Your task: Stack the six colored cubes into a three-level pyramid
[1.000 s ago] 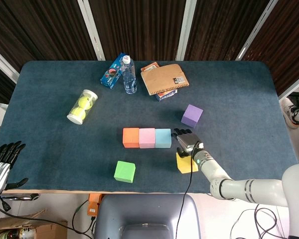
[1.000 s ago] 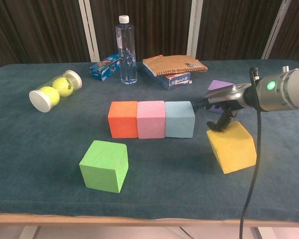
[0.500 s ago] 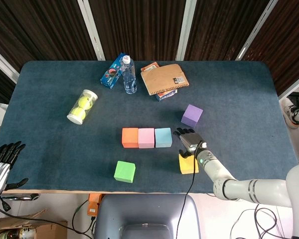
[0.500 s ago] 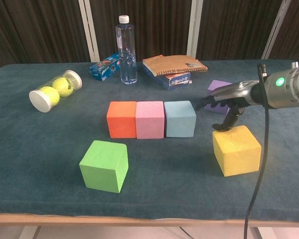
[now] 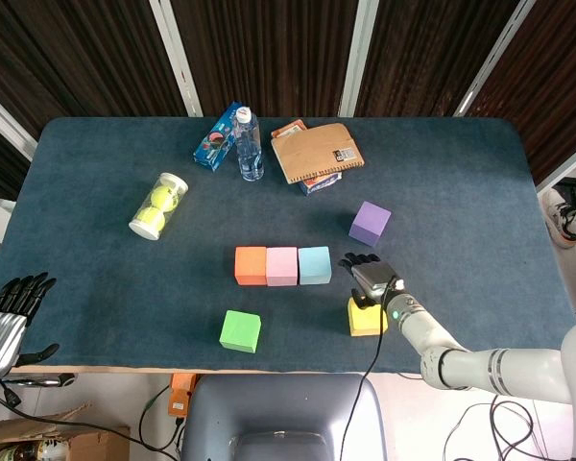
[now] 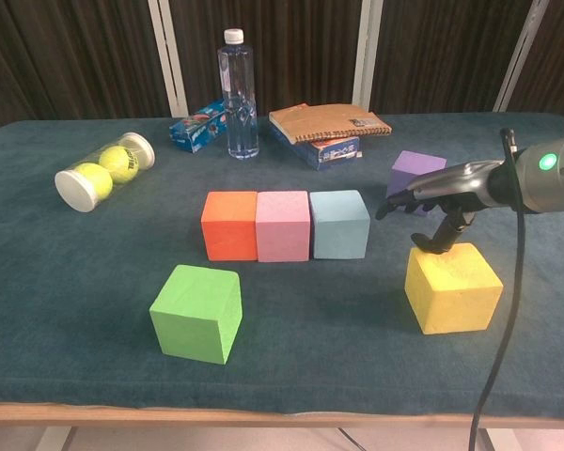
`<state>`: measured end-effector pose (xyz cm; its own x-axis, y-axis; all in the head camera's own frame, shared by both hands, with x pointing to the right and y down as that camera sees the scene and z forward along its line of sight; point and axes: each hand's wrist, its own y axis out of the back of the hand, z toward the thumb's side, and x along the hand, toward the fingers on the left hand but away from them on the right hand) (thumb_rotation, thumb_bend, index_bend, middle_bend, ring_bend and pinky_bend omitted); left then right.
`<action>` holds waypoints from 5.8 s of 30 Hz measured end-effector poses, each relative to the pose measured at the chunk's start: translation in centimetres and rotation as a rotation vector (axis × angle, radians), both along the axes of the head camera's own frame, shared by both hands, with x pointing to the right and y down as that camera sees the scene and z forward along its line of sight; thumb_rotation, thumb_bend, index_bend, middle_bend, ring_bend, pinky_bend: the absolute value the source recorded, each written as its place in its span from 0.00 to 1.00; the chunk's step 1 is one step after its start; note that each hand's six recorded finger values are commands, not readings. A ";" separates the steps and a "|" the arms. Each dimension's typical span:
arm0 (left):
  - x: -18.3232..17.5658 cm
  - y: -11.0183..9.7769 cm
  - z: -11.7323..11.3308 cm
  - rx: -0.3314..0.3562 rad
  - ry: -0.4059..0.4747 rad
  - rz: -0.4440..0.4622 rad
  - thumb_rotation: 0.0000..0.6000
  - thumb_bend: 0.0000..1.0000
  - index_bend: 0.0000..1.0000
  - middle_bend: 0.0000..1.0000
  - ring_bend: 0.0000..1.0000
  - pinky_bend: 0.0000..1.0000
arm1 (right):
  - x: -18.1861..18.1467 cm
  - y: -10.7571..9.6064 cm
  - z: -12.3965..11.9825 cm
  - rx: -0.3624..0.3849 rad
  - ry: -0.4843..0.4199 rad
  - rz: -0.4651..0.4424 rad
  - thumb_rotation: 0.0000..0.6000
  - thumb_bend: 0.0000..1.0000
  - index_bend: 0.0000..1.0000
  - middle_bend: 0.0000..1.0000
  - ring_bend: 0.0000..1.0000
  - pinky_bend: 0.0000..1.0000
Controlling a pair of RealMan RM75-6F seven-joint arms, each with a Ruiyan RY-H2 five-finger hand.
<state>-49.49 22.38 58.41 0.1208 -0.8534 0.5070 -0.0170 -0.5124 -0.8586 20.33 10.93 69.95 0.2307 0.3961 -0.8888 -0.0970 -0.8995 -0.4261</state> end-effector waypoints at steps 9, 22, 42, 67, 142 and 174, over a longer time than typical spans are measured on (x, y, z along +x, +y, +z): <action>-0.2 0.0 0.0 -0.002 0.000 -0.003 1.00 0.12 0.00 0.03 0.00 0.07 | 0.0 0.6 -0.1 -0.020 -0.006 -0.010 1.00 0.42 0.12 0.00 0.00 0.00; -0.2 -0.1 -0.1 0.001 -0.001 -0.005 1.00 0.12 0.00 0.03 0.00 0.07 | -0.9 1.0 -0.1 -0.047 -0.030 -0.020 1.00 0.42 0.12 0.00 0.00 0.00; -0.2 -0.1 -0.1 0.002 -0.001 -0.006 1.00 0.12 0.00 0.03 0.00 0.07 | -1.3 1.1 -0.3 -0.071 -0.057 -0.017 1.00 0.42 0.12 0.00 0.00 0.00; 3.1 0.6 -2.4 -0.015 0.142 0.086 1.00 0.08 0.00 0.03 0.00 0.07 | 4.4 0.1 -6.4 0.118 -0.127 0.036 1.00 0.37 0.02 0.00 0.00 0.00; 29.5 -2.7 10.5 -0.436 0.312 0.181 0.83 0.26 0.45 0.00 0.00 0.07 | 22.3 -1.2 -12.0 0.165 -0.162 0.270 1.00 0.37 0.00 0.00 0.00 0.00; 34.8 -16.0 5.6 -0.275 0.359 0.134 0.69 0.42 0.46 0.02 0.00 0.07 | 22.0 -3.3 -12.0 0.128 -0.228 0.328 1.00 0.37 0.00 0.00 0.00 0.00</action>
